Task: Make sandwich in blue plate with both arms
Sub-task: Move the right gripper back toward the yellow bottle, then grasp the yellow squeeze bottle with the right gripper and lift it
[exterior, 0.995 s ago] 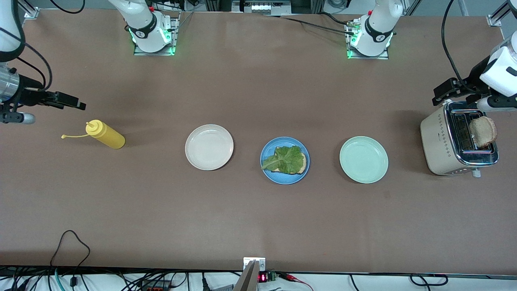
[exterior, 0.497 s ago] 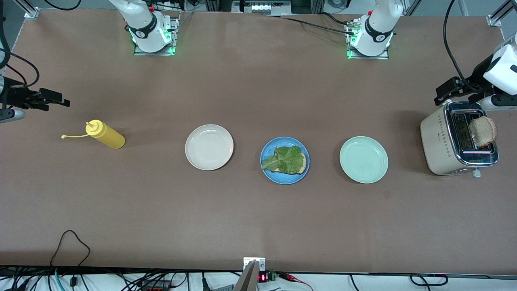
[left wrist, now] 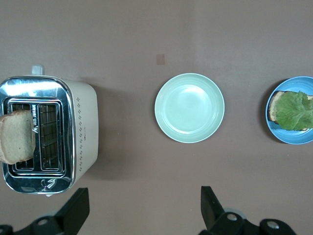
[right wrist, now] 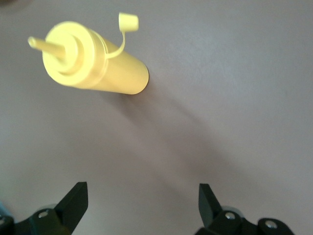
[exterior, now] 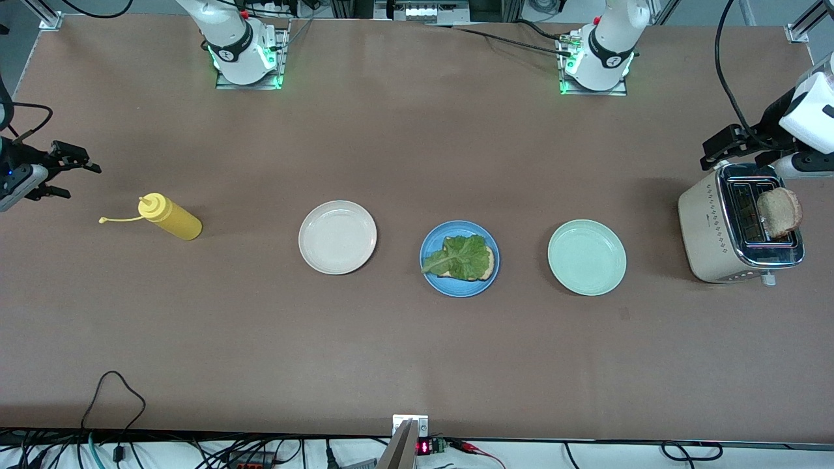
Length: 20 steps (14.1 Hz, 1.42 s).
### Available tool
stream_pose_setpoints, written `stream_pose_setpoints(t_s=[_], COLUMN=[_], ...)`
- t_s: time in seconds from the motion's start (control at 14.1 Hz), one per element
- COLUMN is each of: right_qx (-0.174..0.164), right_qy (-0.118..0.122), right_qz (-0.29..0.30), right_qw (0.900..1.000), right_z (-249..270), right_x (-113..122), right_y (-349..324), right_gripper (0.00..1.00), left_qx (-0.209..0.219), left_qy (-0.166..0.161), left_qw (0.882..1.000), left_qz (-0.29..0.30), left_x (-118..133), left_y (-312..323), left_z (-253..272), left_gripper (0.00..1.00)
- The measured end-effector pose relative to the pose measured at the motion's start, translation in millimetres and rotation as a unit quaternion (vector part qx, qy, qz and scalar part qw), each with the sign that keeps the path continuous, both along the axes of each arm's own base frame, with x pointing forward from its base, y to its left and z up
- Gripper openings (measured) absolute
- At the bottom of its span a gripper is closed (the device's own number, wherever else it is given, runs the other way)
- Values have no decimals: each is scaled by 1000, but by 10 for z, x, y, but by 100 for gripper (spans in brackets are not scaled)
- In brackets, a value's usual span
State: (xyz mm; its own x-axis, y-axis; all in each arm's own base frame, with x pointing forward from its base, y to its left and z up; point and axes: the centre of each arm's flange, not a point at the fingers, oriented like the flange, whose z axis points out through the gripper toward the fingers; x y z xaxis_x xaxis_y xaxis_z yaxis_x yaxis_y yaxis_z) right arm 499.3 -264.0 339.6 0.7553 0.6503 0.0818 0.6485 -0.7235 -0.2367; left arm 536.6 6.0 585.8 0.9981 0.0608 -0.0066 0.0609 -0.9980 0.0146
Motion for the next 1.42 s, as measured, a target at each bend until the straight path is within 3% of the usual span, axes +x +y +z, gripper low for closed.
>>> stream_pose_setpoints(t_s=[0.21,0.43,0.64,0.71,0.85,1.07,1.14,1.42], right_qx=[51,104,153,172,191,241,284,335], right_qy=[-43,-96,-153,-178,-206,-228,-247,-283], right_qz=[58,111,160,180,198,198,184,160], right_qw=[996,984,963,952,939,922,908,884], right_z=[-360,-757,-1064,-1175,-1272,-1463,-1707,-1825], right_x=[-6,-4,34,53,61,-50,-193,-156], right_y=[-118,-158,-64,-10,36,33,-29,-25], right_gripper=[100,100,100,100,100,100,100,100], left_qx=[0,0,0,0,0,0,0,0], left_qy=[0,0,0,0,0,0,0,0], left_qw=[1000,1000,1000,1000,1000,1000,1000,1000], left_qz=[0,0,0,0,0,0,-1,-1], left_x=[0,0,1,1,1,1,1,1], left_y=[0,-2,-3,-3,-4,-5,-14,-15], left_z=[-1,-2,-2,-2,-2,-2,0,0], left_gripper=[100,100,100,100,100,100,100,100])
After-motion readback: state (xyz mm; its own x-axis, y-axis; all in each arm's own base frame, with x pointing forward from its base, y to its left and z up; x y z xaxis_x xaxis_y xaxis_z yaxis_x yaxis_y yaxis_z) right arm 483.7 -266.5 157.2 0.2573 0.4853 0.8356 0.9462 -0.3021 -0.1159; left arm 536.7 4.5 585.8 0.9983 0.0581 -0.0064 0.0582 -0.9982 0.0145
